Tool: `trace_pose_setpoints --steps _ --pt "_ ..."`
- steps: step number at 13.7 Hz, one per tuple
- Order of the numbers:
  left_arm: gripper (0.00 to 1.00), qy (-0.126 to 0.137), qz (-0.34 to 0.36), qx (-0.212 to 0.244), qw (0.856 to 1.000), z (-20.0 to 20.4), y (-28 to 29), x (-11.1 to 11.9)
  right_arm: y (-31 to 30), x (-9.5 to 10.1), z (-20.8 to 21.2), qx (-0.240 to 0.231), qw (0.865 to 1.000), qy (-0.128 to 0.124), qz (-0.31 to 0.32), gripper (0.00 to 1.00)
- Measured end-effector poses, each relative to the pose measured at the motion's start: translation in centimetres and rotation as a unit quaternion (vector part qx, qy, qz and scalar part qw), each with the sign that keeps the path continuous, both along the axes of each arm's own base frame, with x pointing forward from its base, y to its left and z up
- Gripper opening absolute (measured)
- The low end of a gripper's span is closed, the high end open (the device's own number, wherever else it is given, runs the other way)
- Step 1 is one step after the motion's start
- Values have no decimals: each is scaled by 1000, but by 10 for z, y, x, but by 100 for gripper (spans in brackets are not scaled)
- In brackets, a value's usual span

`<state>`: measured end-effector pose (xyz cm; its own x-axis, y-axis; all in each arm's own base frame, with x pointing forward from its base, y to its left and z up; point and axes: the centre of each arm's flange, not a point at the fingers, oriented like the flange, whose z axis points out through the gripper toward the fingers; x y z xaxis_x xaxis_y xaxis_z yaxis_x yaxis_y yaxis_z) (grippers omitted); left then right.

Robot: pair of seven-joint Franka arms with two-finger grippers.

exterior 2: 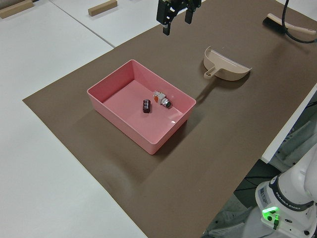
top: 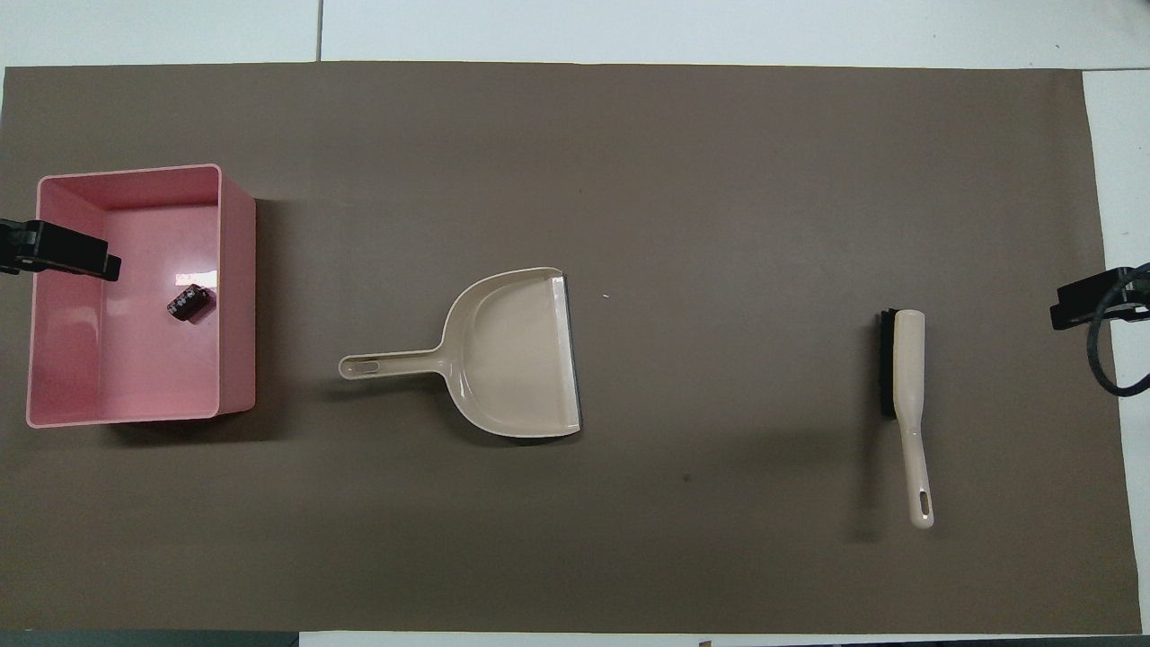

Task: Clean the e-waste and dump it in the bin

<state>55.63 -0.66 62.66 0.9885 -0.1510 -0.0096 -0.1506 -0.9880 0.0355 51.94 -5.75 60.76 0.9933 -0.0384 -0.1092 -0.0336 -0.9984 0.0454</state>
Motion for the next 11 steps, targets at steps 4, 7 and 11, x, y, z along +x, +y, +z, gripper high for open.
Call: trace_pose_setpoints --steps 4,7,11 --pt "99 38 13 0 999 3 15 -15 0 0 0 0 1000 0 0 99" --pt "98 43 14 -1 999 2 17 -18 0 0 0 0 1000 0 0 99" --pt "99 43 14 -1 999 2 16 -19 0 0 0 0 1000 0 0 99"
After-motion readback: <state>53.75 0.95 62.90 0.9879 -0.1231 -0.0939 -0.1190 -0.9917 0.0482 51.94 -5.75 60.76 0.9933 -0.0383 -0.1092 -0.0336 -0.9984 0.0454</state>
